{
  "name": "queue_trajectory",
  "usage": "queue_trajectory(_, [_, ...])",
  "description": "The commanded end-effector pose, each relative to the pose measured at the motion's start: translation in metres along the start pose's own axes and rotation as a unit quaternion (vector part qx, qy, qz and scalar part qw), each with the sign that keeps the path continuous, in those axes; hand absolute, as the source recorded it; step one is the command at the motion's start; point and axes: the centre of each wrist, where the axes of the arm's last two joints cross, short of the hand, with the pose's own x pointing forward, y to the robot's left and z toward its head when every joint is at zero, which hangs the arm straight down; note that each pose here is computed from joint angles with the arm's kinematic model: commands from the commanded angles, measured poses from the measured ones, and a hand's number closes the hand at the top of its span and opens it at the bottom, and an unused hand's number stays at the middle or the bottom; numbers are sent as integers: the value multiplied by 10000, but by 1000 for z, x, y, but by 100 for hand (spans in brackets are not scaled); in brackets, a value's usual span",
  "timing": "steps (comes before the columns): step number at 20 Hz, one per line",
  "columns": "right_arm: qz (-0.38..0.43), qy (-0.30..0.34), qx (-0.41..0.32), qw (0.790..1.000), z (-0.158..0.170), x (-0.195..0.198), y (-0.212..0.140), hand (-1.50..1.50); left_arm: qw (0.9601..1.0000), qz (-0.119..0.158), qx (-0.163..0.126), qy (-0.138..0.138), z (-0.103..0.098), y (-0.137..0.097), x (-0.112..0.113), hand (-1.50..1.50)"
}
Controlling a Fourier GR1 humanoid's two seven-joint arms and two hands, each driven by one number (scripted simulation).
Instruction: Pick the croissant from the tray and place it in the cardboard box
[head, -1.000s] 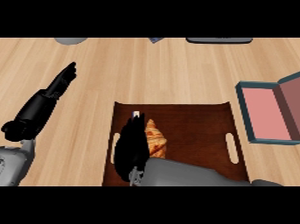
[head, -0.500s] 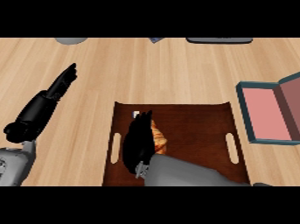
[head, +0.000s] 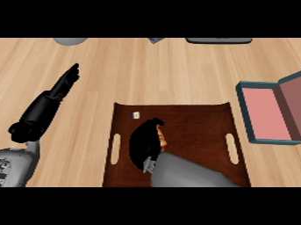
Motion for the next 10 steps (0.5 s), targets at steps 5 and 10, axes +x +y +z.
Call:
queue_trajectory(5, [405, -362, -804, 9953, -6, 12, 17, 150, 10000, -15, 15, 4, 1, -4, -8, 0])
queue_trajectory(10, [489, -684, -1278, 9882, 5, 11, -5, 150, 10000, -2, 2, 67, -7, 8, -17, 0])
